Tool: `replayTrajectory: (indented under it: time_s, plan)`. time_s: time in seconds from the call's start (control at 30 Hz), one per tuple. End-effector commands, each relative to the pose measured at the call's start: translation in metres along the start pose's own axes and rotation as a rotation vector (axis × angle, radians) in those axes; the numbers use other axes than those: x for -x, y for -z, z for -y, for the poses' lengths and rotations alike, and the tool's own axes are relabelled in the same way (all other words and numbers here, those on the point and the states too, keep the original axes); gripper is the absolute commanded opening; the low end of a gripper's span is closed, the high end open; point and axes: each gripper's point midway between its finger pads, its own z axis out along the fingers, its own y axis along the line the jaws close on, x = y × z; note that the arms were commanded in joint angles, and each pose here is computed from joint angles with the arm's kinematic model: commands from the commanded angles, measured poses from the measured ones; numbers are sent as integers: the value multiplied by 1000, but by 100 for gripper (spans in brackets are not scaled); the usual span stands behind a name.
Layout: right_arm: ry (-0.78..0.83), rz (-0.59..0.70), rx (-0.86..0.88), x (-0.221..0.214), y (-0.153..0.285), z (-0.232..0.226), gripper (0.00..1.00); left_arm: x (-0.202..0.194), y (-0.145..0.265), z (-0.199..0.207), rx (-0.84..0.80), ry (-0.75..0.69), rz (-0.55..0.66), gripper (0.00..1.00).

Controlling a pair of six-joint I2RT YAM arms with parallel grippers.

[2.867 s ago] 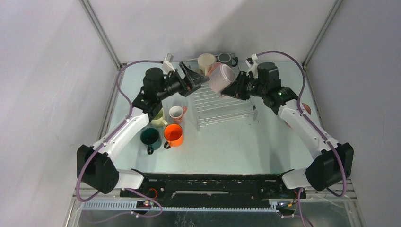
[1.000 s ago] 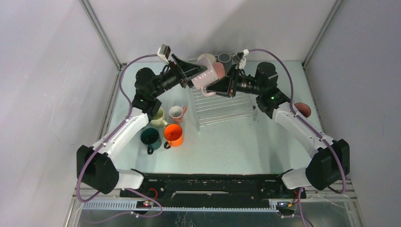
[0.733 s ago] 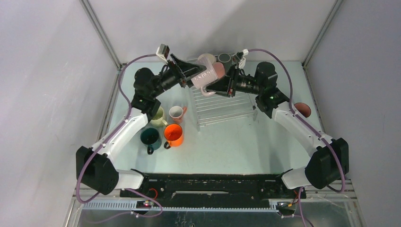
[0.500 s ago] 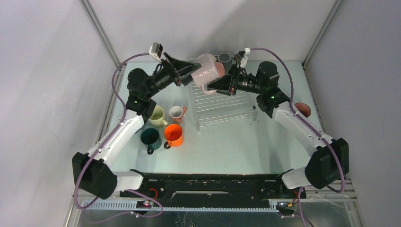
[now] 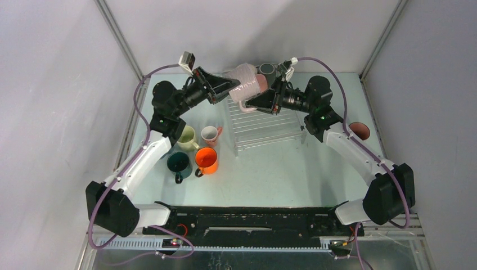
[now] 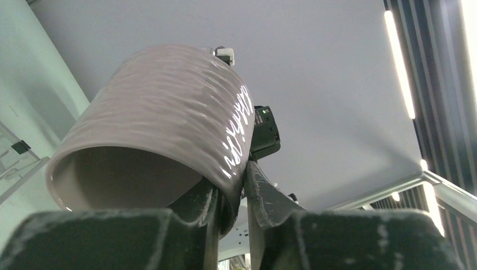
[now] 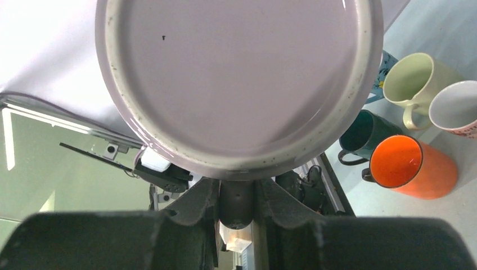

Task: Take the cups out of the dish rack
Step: Place the cup at the center of the board.

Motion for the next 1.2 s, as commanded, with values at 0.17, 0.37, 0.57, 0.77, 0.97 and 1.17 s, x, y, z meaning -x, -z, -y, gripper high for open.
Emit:
replayTrajectory:
  time_s: [0.17,0.37,0.57,0.77,0.97,1.17]
  plan:
    - [77,-4,63,0,-2,-18,0,3,7,54,-147,-105,3,0]
    - [84,7,1,-1,0,-5,12,5,6,54,-151,-138,8,0]
    - [96,24,-38,-3,5,4,62,9,6,57,-151,-165,37,0]
    - [103,40,-140,-5,15,23,88,11,6,52,-126,-187,47,0]
    - [142,73,-297,-8,36,41,98,10,7,36,-25,-249,31,0]
    - [194,156,-485,-7,72,50,100,0,20,6,155,-350,-32,0]
